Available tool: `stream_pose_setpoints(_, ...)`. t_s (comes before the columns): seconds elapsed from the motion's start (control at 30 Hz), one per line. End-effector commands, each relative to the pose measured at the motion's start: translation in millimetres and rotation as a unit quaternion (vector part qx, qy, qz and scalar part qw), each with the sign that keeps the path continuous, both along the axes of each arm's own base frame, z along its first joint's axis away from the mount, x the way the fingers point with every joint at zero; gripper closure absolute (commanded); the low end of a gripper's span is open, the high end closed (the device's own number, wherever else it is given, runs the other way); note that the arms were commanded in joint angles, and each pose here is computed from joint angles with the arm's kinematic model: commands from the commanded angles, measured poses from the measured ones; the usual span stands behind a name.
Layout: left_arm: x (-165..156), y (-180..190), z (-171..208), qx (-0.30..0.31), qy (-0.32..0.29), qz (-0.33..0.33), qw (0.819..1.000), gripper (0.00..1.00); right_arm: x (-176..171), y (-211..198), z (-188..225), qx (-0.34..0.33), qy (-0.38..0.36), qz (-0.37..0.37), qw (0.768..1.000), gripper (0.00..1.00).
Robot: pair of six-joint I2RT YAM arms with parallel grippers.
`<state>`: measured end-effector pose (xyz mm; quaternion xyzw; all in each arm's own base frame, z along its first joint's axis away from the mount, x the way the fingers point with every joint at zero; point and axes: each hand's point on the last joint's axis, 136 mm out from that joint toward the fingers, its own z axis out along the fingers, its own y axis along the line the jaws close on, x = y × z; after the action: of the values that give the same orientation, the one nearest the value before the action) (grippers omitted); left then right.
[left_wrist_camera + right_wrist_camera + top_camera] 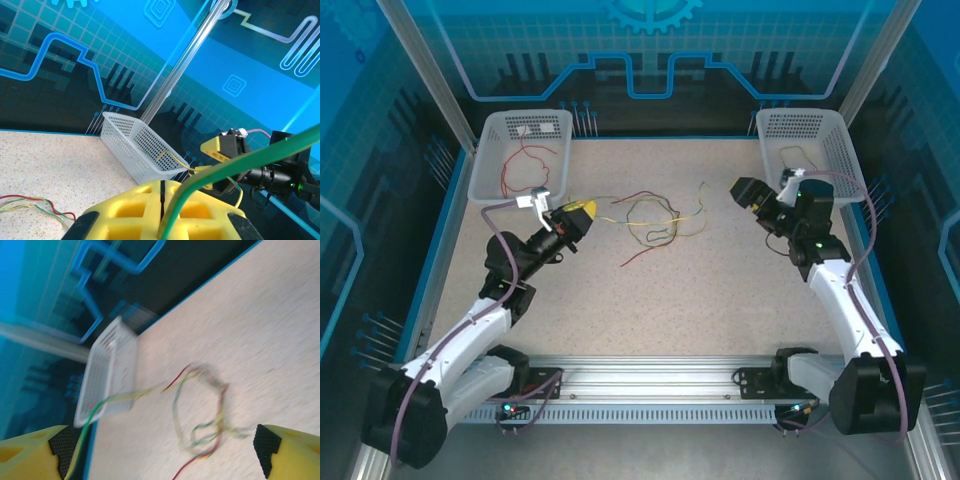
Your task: Untangle the cables
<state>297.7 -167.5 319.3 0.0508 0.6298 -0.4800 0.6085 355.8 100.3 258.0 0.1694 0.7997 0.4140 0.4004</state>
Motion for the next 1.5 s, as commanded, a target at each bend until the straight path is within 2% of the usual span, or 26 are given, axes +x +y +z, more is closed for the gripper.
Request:
stream_pose_setpoints(0.0,-2,-4,13,0.001,-0.041,-0.008,0.999,1.00,-13,51,23,0.060,0.016,0.100,0.993,0.05)
stream_pose_setpoints(0.1,1,-4,10,-0.001,-0.038,-0.006,0.999,1.00,-11,79,17,0.080,0.029,0.133,0.987,0.08)
stream_pose_setpoints(0.17,3,-6,9,-0.003,-0.034,-0.008,0.999,1.00,-8,96,15,0.090,0.024,0.147,0.985,0.16)
stream_pose_setpoints(0.23,4,-7,7,-0.004,-0.031,-0.013,0.999,1.00,-7,115,15,0.095,0.024,0.169,0.981,0.29)
stream_pose_setpoints(0.33,4,-7,7,-0.004,-0.029,-0.011,1.000,1.00,-8,138,11,0.100,0.046,0.203,0.973,0.36)
stream_pose_setpoints(0.43,4,-5,6,0.000,-0.031,-0.003,1.000,1.00,-7,143,5,0.082,0.056,0.204,0.974,0.37)
stream_pose_setpoints(0.53,4,-5,4,0.004,-0.027,-0.002,1.000,1.00,-5,140,-1,0.063,0.052,0.191,0.978,0.47)
stream_pose_setpoints(0.6,5,-5,2,0.004,-0.023,-0.004,1.000,1.00,-4,141,-4,0.052,0.048,0.186,0.980,0.64)
stream_pose_setpoints(0.7,8,-6,-1,0.002,-0.016,-0.002,1.000,1.00,-6,154,-4,0.028,0.035,0.212,0.976,0.82)
stream_pose_setpoints(0.8,12,-4,-4,0.001,-0.006,0.005,1.000,1.00,-15,175,4,-0.025,-0.003,0.260,0.965,0.95)
stream_pose_setpoints(0.87,16,-5,-7,0.006,0.004,0.006,1.000,1.00,-30,198,17,-0.065,-0.056,0.325,0.942,1.00)
stream_pose_setpoints(1.0,21,-7,-9,0.015,0.017,0.006,1.000,1.00,-71,230,19,-0.166,-0.143,0.447,0.868,1.00)
stream_pose_setpoints(1.27,13,-3,5,-0.006,-0.008,0.011,1.000,1.00,-107,246,-5,-0.203,-0.184,0.534,0.800,1.00)
stream_pose_setpoints(1.37,11,-4,6,-0.013,-0.013,0.001,1.000,1.00,-112,251,-9,-0.217,-0.197,0.537,0.791,1.00)
stream_pose_setpoints(1.47,3,-9,11,-0.020,-0.032,-0.023,0.999,1.00,-108,252,-5,-0.212,-0.206,0.522,0.800,1.00)
